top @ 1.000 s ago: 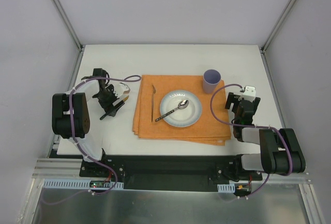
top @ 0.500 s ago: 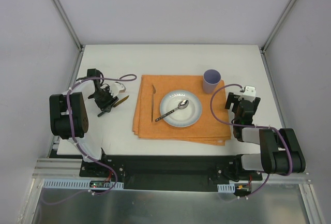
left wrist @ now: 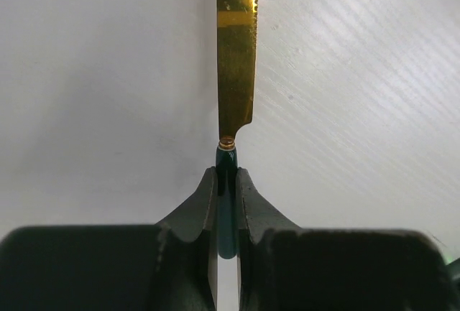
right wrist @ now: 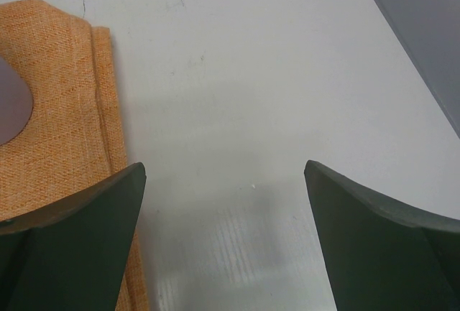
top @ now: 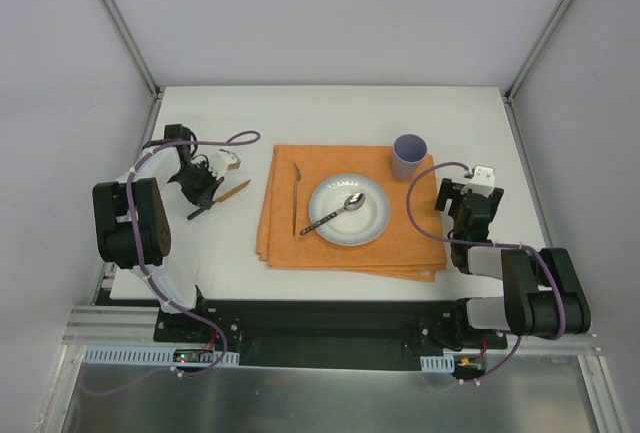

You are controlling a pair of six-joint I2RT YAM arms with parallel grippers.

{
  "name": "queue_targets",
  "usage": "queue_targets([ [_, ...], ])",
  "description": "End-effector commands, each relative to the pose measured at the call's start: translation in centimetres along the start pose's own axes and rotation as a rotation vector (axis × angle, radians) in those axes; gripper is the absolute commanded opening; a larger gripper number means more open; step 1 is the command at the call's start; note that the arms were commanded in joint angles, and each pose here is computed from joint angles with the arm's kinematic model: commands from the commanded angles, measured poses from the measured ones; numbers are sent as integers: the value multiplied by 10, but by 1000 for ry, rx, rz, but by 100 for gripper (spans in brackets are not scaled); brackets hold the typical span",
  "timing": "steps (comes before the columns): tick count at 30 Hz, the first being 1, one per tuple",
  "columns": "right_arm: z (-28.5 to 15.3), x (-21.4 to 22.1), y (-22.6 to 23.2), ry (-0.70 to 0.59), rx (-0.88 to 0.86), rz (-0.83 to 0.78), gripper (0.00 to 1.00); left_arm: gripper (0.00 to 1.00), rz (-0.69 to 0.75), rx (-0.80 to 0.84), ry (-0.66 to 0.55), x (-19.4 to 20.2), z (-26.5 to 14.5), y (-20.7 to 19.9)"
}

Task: Set the dinner table for one person
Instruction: Pick up the knife at the center of the board.

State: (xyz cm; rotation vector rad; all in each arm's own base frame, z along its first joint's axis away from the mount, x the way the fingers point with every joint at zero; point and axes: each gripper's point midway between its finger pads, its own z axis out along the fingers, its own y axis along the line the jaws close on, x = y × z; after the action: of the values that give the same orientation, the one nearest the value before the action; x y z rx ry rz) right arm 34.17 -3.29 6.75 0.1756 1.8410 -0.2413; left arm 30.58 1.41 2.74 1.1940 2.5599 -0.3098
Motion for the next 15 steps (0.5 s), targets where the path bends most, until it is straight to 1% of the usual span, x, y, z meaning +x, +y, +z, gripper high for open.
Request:
queue_targets([
  [1, 2, -20, -1, -71, 12, 26, 96, 0, -58, -12, -170, -61, -60, 3],
  [2, 2, -20, -1, -71, 12, 26, 96, 0, -60, -45, -215, -79, -80, 11],
  [6, 2, -20, -1, -71, 12, 26, 96, 0, -53, -63, -295, -109, -122, 7],
  [10, 2, -20, -1, -71, 12, 26, 96, 0, -109, -101, -275, -117, -130, 4],
  [13, 1, -20, -1, -71, 12, 26, 96, 0, -337, -104, -223, -112, -120, 4],
  [14, 2, -20, -1, -71, 12, 26, 96, 0, -481, -92, -219, -112, -117, 1],
  [15, 1, -19, -1, -70, 11, 25, 96, 0, -550, -86, -211, -111, -112, 0],
])
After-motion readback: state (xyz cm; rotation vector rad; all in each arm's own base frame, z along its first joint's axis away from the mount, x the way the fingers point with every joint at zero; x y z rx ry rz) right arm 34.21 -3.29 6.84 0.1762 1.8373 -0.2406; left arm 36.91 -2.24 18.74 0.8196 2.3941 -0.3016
